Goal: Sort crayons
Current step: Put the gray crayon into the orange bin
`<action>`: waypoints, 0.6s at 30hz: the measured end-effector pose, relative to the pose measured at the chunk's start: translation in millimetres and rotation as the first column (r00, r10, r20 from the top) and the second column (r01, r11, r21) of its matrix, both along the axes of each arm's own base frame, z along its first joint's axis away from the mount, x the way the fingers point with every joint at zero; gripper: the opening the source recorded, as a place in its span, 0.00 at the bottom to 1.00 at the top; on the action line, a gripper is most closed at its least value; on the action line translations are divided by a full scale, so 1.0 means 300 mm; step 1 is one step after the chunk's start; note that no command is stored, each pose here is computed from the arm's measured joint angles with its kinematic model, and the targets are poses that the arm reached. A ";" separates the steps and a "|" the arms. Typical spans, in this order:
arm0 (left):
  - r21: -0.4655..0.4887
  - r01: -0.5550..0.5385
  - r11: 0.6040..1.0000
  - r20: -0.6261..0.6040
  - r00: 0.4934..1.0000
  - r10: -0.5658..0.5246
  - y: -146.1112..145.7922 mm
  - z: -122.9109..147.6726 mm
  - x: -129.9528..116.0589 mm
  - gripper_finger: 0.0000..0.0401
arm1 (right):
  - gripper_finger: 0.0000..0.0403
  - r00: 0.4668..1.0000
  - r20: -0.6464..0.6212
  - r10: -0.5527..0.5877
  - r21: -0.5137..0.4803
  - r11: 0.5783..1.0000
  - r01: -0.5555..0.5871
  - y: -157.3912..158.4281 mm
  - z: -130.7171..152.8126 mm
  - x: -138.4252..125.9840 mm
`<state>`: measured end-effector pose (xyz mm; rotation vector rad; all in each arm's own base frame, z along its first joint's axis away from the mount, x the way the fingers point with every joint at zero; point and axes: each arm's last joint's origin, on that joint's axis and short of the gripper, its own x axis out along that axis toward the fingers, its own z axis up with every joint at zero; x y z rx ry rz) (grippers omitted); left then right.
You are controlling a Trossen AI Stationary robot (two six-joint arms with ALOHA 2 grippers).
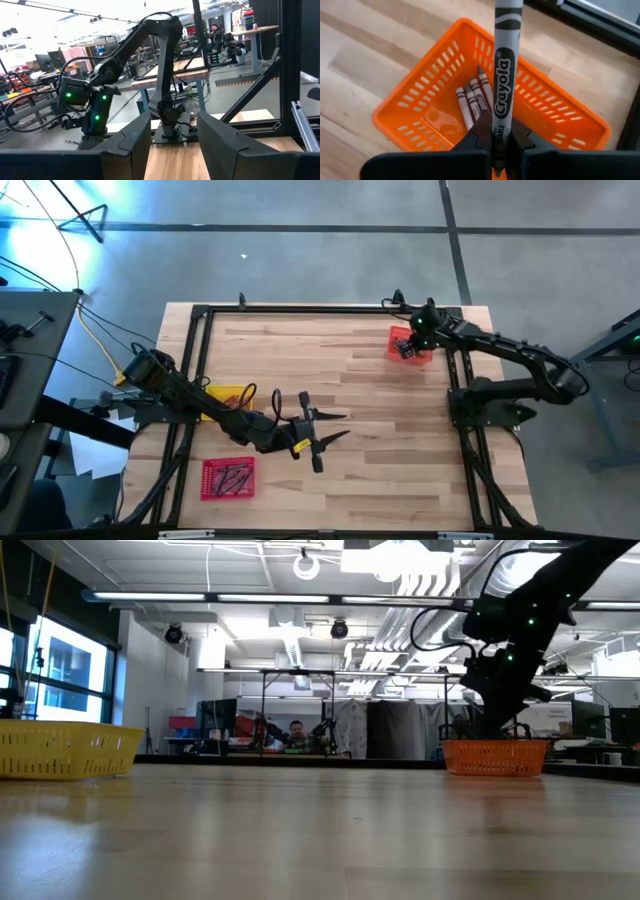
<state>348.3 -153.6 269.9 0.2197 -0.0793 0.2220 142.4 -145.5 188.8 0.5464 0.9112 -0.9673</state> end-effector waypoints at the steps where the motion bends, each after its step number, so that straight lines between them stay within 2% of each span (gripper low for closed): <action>1: 0.000 -0.002 1.000 0.000 1.000 0.002 0.000 0.000 0.000 0.36 | 0.01 1.000 -0.014 0.006 0.010 1.000 -0.006 -0.005 0.004 0.005; 5: -0.001 -0.012 1.000 -0.001 1.000 0.012 0.001 0.000 0.000 0.36 | 0.01 0.997 -0.074 0.038 0.051 0.998 -0.034 -0.023 0.000 0.025; 12: -0.002 -0.022 1.000 -0.002 1.000 0.022 0.002 0.000 0.000 0.36 | 0.01 0.981 -0.182 0.064 0.158 0.987 -0.035 -0.037 -0.064 0.038; 18: -0.003 -0.022 1.000 -0.002 1.000 0.022 0.002 0.000 0.000 0.36 | 0.01 0.980 -0.186 0.064 0.162 0.986 -0.034 -0.040 -0.072 0.042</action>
